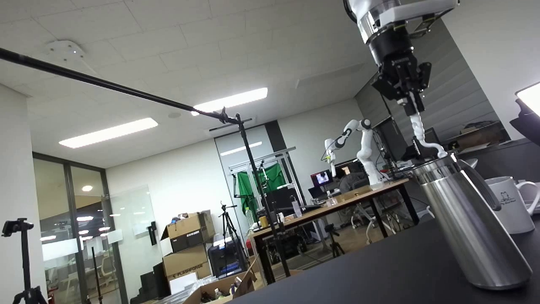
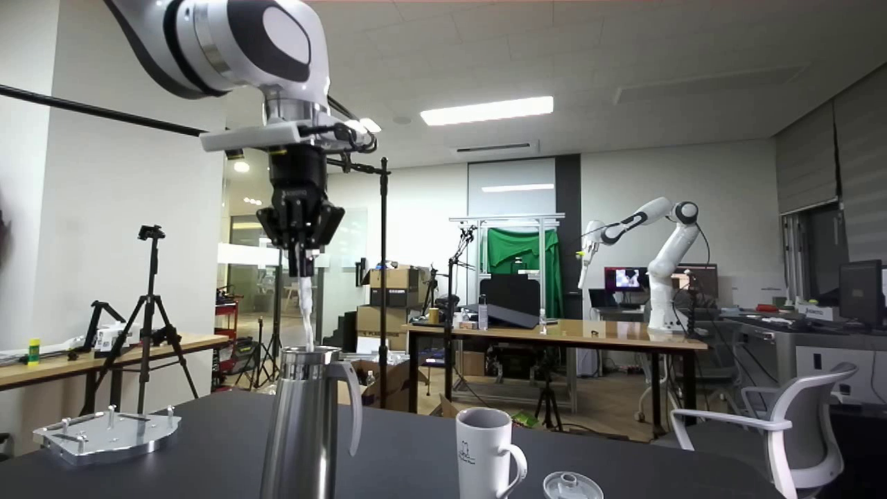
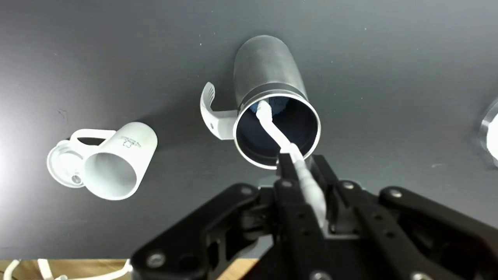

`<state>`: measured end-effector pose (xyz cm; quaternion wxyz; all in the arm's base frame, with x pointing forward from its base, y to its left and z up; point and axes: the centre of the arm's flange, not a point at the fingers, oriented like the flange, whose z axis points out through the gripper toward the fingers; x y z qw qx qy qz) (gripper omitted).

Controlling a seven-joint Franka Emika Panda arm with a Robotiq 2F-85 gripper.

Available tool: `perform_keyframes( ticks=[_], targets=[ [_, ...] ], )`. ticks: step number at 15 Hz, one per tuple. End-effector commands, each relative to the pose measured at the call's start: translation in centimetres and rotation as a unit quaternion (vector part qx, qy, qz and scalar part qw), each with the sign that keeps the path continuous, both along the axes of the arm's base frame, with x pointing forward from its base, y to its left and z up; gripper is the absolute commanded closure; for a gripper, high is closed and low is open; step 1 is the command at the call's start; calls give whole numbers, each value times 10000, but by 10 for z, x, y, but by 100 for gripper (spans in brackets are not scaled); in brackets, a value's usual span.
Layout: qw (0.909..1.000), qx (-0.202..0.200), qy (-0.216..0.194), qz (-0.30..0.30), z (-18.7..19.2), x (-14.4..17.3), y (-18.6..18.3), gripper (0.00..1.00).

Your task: Stir in the silver cup using the white rod.

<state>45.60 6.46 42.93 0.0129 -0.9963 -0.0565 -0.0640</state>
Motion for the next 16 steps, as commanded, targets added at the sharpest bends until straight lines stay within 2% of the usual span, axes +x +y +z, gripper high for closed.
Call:
perform_keyframes(
  ticks=[1,4,7,9,11,13,16],
  targets=[
    [9979,-279,577,-109,-22,16,-5,96],
    [9926,-769,935,-17,-1,10,-8,96],
    [9893,-1142,891,193,45,1,-4,96],
    [9887,-1295,706,252,75,-6,2,96],
    [9913,-1202,445,306,91,-12,7,96],
    [9948,-963,176,281,87,-14,9,96],
    [9983,-564,66,134,51,-2,7,96]
  ],
)
